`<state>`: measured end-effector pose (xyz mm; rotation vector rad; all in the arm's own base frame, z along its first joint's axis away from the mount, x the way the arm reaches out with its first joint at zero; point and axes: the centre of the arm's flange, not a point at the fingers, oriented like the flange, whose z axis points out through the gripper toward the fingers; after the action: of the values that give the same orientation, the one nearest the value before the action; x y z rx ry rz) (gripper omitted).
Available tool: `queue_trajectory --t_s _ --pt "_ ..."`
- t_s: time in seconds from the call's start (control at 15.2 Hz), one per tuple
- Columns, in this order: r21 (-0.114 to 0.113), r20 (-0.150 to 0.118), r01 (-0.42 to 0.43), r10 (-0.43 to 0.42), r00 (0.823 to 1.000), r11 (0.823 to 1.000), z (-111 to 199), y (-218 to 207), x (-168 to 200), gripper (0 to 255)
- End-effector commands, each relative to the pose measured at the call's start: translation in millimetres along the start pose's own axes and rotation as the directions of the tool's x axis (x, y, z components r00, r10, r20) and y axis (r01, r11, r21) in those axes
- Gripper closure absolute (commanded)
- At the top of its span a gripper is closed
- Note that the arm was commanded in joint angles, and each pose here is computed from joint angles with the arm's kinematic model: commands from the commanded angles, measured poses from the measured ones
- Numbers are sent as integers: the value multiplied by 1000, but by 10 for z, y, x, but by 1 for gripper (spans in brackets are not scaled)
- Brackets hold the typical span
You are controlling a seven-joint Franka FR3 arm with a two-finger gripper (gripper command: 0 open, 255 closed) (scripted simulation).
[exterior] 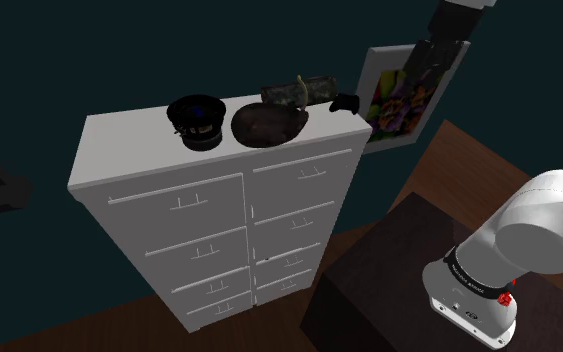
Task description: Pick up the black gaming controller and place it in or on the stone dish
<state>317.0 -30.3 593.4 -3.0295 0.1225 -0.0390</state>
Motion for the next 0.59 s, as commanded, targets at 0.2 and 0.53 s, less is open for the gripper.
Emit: queue_trajectory --t_s 0.2,0.53 --pt "-2 4 67 -67 998 998 137 124 355 0" --pt "-5 11 178 -177 984 984 369 278 961 0"
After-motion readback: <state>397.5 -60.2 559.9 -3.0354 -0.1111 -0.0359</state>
